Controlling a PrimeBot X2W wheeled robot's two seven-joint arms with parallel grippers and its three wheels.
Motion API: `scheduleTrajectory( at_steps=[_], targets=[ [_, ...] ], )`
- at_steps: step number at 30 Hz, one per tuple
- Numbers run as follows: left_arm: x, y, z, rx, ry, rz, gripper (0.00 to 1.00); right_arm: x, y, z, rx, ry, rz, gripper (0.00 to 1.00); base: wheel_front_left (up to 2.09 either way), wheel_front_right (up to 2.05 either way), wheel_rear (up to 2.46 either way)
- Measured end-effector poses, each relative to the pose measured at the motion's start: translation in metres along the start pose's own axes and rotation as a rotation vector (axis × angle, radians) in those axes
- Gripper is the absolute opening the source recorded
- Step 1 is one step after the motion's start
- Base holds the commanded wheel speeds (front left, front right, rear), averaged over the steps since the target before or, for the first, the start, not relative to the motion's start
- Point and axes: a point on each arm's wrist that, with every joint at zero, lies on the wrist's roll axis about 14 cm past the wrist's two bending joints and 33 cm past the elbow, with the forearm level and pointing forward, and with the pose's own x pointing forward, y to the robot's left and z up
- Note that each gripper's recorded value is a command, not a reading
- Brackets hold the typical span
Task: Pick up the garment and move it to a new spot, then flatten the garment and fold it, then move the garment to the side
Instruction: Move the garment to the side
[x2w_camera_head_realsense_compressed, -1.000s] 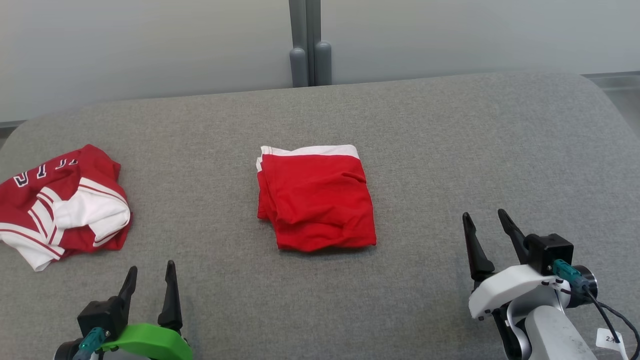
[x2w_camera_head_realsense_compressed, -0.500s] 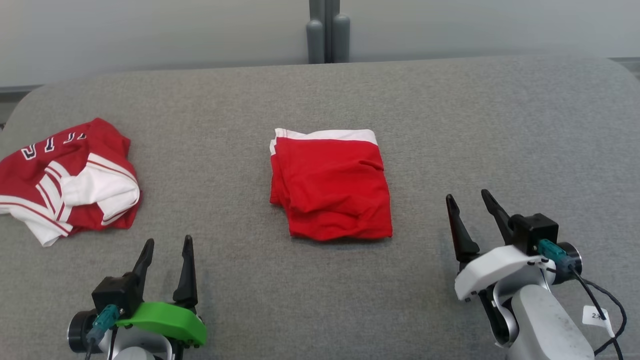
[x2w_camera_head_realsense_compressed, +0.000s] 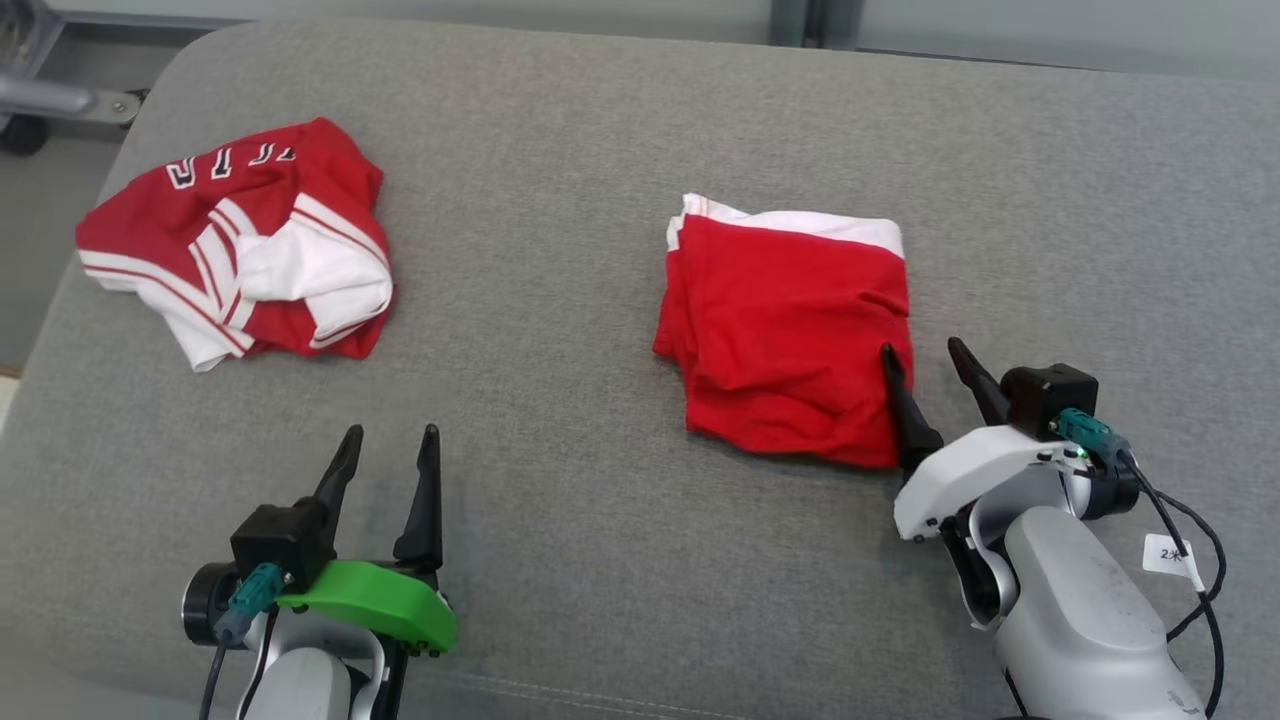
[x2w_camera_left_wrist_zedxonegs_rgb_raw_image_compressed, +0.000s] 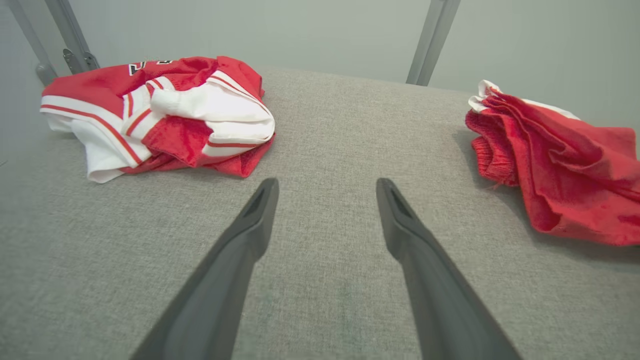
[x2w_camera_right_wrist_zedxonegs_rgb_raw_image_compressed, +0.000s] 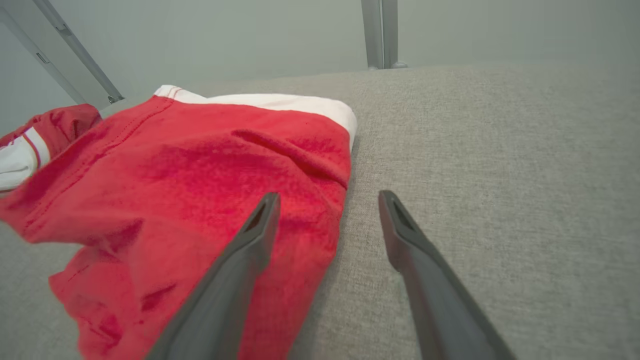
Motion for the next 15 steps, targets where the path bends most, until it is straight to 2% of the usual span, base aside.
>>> scheduleTrajectory(
  at_steps=[7,8,9,10,11,15],
  targets=[
    [-0.013,0.025,0.003,0.023,-0.003,0.075,1.00,0.017,0.015,-0.037,0.079,0.111,0.020,1.00,0.00,0.00,0.00],
    [-0.014,0.027,0.003,0.026,-0.002,0.081,1.00,0.018,0.018,-0.040,0.080,0.121,0.029,0.88,0.00,0.00,0.00],
    [-0.015,0.029,0.002,0.029,-0.001,0.086,1.00,0.020,0.020,-0.040,0.086,0.121,0.035,0.45,0.00,0.00,0.00],
    [-0.016,0.030,0.002,0.034,0.000,0.088,1.00,0.022,0.022,-0.039,0.087,0.118,0.041,0.09,0.00,0.00,0.00],
    [-0.016,0.029,0.003,0.038,0.000,0.086,1.00,0.023,0.024,-0.037,0.088,0.110,0.045,0.00,0.00,0.00,0.00],
    [-0.011,0.021,0.003,0.045,-0.003,0.059,1.00,0.021,0.019,-0.027,0.089,0.074,0.033,0.00,0.00,0.00,0.00]
  ],
)
